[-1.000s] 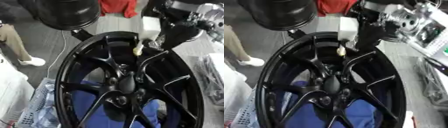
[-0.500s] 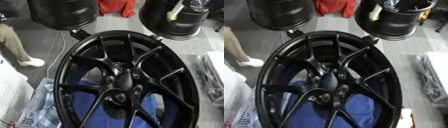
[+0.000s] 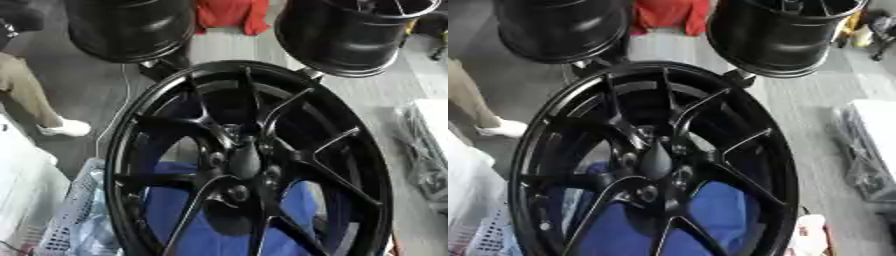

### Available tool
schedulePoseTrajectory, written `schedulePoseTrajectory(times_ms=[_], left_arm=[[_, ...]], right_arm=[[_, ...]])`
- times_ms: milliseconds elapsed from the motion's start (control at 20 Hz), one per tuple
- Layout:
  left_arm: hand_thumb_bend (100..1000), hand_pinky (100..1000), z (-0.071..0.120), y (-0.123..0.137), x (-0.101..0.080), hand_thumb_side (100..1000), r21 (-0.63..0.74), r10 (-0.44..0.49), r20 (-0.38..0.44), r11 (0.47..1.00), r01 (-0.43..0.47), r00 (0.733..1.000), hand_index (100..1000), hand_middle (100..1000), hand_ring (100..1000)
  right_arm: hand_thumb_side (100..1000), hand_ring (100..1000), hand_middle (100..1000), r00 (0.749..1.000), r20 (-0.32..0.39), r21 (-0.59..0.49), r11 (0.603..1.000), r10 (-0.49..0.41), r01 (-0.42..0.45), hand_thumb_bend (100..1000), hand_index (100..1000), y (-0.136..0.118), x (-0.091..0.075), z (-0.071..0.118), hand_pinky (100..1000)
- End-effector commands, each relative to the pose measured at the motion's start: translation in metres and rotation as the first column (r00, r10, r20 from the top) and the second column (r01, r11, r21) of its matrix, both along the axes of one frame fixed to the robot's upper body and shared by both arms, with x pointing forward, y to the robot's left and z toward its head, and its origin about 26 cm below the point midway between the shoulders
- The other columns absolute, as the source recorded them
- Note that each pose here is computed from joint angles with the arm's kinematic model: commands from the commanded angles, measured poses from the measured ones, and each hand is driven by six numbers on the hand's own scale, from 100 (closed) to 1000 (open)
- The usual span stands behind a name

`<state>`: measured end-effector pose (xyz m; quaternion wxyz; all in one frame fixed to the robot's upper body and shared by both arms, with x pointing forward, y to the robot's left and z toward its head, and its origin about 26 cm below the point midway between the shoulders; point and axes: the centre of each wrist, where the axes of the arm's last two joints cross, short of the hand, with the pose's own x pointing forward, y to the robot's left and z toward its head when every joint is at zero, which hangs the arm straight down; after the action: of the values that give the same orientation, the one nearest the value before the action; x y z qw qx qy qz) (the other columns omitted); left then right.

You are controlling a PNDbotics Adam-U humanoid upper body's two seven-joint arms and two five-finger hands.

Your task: Pull the pin out of the wheel hub.

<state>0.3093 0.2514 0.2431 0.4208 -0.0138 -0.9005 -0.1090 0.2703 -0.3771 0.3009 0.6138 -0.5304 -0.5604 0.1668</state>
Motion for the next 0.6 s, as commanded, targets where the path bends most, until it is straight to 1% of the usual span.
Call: schedulePoseTrajectory(times_ms=[50, 100, 250, 400, 450, 550, 600], left_arm=[[100, 713, 0.009, 0.006, -0.003, 630, 0.025, 0.026, 0.033, 0.999, -0.027, 0.999, 702, 587, 626], [100, 713, 0.008, 0.007, -0.003, 630, 0.025, 0.027, 0.033, 0.999, -0.028, 0.999, 702, 587, 626], [100, 712, 0.008, 0.007, -0.003, 630, 0.024, 0.029, 0.030, 0.999, -0.030, 0.999, 701, 587, 626], [100, 712, 0.007, 0.007, -0.004, 630, 0.023, 0.031, 0.025, 0.999, -0.031, 0.999, 701, 587, 626], [100, 712, 0.006, 0.007, -0.004, 629, 0.024, 0.031, 0.024, 0.999, -0.032, 0.999, 701, 587, 626], [100, 712, 0.006, 0.007, -0.004, 629, 0.024, 0.031, 0.023, 0.999, -0.032, 0.999, 700, 587, 626], [100, 712, 0.006, 0.007, -0.004, 629, 0.024, 0.031, 0.023, 0.999, -0.032, 0.999, 700, 587, 626]], right_arm=[[100, 508, 487, 0.969, 0.085, 0.033, 0.972, -0.233, 0.231, 100, 318, -0.025, 0.000, -0.006, 366], [100, 514, 493, 0.959, 0.081, 0.051, 0.963, -0.270, 0.266, 100, 328, -0.030, 0.000, -0.014, 380], [100, 521, 503, 0.921, 0.057, 0.097, 0.920, -0.385, 0.379, 100, 340, -0.047, -0.001, -0.041, 394], [100, 544, 533, 0.883, 0.048, 0.136, 0.879, -0.467, 0.457, 105, 365, -0.055, -0.002, -0.058, 420], [100, 560, 554, 0.871, 0.043, 0.148, 0.866, -0.489, 0.478, 127, 386, -0.057, -0.002, -0.062, 442], [100, 576, 574, 0.857, 0.023, 0.164, 0.847, -0.516, 0.505, 157, 407, -0.062, -0.003, -0.068, 462], [100, 598, 603, 0.852, 0.014, 0.168, 0.841, -0.524, 0.515, 203, 436, -0.064, -0.003, -0.070, 489]])
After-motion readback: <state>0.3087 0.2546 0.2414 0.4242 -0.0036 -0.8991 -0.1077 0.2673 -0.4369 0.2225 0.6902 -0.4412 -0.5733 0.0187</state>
